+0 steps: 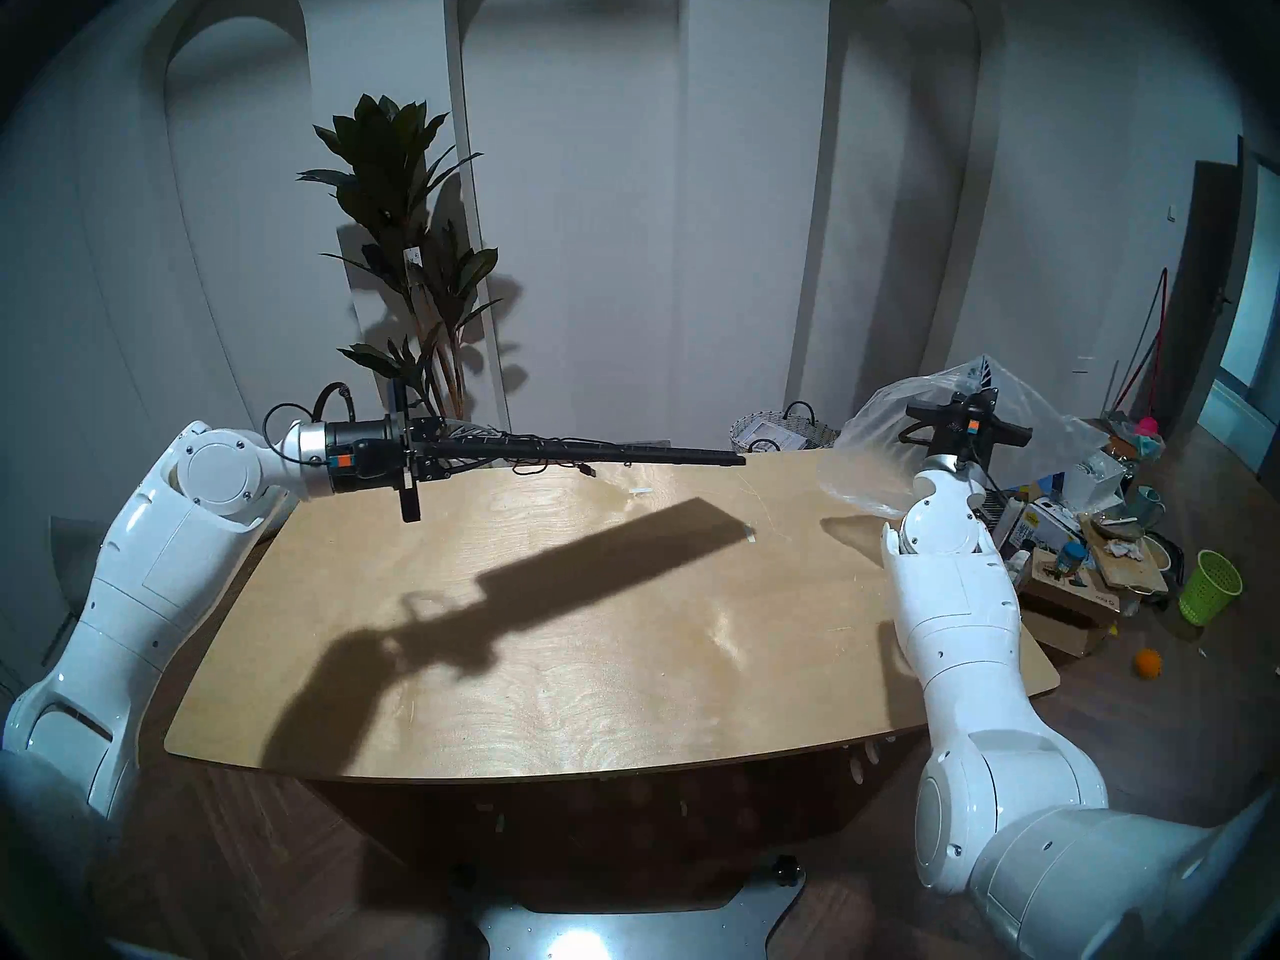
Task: Unwrap the new keyboard and set the wrapping aside
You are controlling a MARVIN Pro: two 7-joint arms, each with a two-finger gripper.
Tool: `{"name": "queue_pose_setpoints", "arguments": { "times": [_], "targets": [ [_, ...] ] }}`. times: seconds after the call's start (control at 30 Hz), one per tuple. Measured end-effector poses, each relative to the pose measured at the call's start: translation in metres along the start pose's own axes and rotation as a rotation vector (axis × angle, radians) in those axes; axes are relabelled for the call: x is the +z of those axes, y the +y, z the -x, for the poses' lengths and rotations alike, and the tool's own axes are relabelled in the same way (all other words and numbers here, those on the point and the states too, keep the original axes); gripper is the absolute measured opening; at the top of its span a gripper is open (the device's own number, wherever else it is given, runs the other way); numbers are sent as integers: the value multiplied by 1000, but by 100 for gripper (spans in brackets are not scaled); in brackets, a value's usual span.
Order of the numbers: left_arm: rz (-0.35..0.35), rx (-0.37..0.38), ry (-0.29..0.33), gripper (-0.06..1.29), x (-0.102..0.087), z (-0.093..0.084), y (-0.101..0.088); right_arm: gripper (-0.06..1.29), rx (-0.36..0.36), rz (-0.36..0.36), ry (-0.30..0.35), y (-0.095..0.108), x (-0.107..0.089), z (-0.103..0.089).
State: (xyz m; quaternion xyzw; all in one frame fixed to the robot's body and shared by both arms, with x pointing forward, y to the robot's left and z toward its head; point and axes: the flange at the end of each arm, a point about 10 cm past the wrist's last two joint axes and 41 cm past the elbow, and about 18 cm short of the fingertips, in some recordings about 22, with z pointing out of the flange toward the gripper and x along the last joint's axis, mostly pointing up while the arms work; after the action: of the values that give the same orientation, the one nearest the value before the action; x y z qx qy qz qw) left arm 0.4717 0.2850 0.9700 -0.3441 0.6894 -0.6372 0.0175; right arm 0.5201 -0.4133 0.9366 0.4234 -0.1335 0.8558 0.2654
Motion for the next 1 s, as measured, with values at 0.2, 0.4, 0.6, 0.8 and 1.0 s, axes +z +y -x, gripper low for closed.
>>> {"name": "queue_pose_setpoints", "arguments": {
  "times": [0.2,0.4,0.6,0.8,1.0],
  "targets": [
    [7,0,-49,27,-10,14,37,-3,55,0,82,-11,7,-25],
    [11,-27,-99,27,-15,26,76,-3,105,-15,131,-25,6,-43],
    [-45,-69,-178,27,-29,44,99,-3,140,-40,144,-38,-6,-49],
    [-118,-80,-261,26,-45,55,106,-3,164,-52,149,-43,-17,-53],
    [-153,-71,-307,25,-46,55,122,-3,187,-54,152,-44,-29,-54]
  ]
}}
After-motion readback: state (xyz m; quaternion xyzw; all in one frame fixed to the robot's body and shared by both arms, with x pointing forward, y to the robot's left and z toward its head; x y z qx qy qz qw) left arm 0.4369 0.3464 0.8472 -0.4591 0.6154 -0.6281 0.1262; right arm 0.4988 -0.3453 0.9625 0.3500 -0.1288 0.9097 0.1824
